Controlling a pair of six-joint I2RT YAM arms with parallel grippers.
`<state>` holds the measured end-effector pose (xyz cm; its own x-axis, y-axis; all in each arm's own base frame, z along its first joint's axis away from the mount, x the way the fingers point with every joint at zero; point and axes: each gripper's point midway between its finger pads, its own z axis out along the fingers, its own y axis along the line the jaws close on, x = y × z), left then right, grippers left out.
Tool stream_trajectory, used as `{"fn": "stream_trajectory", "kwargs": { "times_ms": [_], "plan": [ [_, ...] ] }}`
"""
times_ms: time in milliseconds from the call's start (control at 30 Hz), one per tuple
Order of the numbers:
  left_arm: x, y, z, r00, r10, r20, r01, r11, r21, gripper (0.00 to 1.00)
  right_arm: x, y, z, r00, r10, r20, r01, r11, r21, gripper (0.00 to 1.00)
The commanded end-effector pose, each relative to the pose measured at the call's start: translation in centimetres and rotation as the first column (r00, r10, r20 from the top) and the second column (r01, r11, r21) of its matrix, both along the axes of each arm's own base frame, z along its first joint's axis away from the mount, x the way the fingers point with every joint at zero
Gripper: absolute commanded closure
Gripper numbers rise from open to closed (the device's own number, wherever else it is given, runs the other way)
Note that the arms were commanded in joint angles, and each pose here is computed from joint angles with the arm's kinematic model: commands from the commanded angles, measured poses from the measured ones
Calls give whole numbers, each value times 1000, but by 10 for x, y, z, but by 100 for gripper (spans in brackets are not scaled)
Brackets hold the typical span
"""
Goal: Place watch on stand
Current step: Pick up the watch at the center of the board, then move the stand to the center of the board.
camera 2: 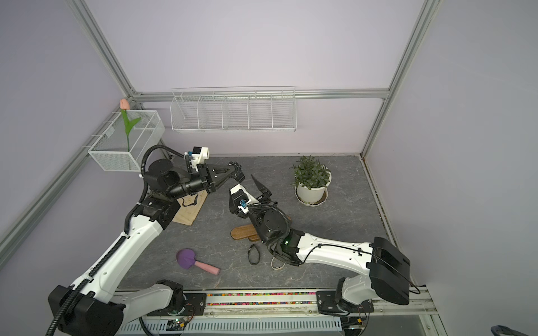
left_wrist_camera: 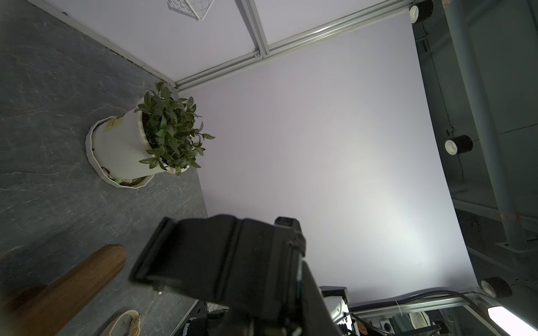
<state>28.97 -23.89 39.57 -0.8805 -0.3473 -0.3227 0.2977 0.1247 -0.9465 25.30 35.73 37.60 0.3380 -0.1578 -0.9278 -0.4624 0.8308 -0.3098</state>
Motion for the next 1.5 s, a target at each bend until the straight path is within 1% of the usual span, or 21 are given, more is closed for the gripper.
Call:
{"fn": "stream_trajectory", "kwargs": {
  "times_ms": [0,67,133,167,200,300,400,433,467,500,633,700,833,1033,1067,1200,1233,1267,1333,1400,1467],
  "plan": [
    [2,17,0,999,35,17,-35,999,24,100,-13,-9,-1,989,101,-108,-96,994,51,8],
    [2,28,-8,999,36,-1,-36,999,39,100,-19,-18,-8,972,147,-183,-136,988,70,7],
    [1,41,-21,998,43,-37,-40,997,72,100,-22,-33,-15,948,178,-263,-155,982,109,7],
    [0,45,-28,998,44,-34,-41,995,96,100,-23,-41,-23,935,184,-302,-155,981,118,8],
    [-2,50,-35,998,47,-41,-41,992,121,99,-23,-51,-30,921,187,-342,-149,980,135,9],
    [-13,55,-55,998,33,-54,-22,981,193,93,-12,-83,-45,879,132,-458,-62,984,166,16],
    [-25,54,-75,995,-2,-103,26,973,228,94,-1,-104,-64,820,84,-566,2,989,151,20],
    [-30,54,-83,992,-13,-126,43,971,235,95,2,-109,-77,791,66,-609,12,992,123,21],
    [-33,55,-90,990,-18,-143,53,968,245,98,5,-112,-75,776,56,-628,23,993,117,23],
    [-37,55,-99,986,-23,-166,66,964,257,100,8,-115,-85,746,34,-665,35,995,90,25],
    [-53,58,-124,974,-32,-223,98,951,294,100,11,-120,-117,639,-7,-769,22,1000,9,39],
    [-61,60,-130,973,-28,-229,99,948,304,100,10,-118,-129,600,-8,-800,8,1000,-4,47],
    [-74,65,-141,973,-6,-229,83,941,327,100,4,-117,-152,536,-23,-844,-4,1000,-29,73],
    [-87,70,-157,973,16,-230,69,932,357,100,-10,-112,-177,444,-8,-896,-46,998,-32,91],
    [-88,70,-159,972,18,-235,70,931,358,100,-12,-112,-182,426,-7,-905,-50,998,-32,93],
    [-87,74,-170,971,41,-234,54,921,386,100,-23,-108,-203,359,-4,-933,-70,997,-31,93],
    [-87,74,-173,971,44,-237,53,919,390,100,-24,-105,-204,351,3,-936,-76,997,-25,93],
    [-87,74,-175,972,41,-232,54,920,387,100,-31,-106,-219,322,-12,-947,-86,995,-42,93],
    [-84,72,-179,973,41,-228,48,927,371,100,-37,-102,-230,293,-12,-956,-103,994,-44,93],
    [-81,71,-180,983,28,-179,40,931,364,100,-43,-97,-240,269,-12,-963,-119,992,-46,93],
    [-80,77,-184,990,58,-131,2,909,417,100,-49,-89,-251,242,-7,-970,-140,989,-42,93]
  ]
}}
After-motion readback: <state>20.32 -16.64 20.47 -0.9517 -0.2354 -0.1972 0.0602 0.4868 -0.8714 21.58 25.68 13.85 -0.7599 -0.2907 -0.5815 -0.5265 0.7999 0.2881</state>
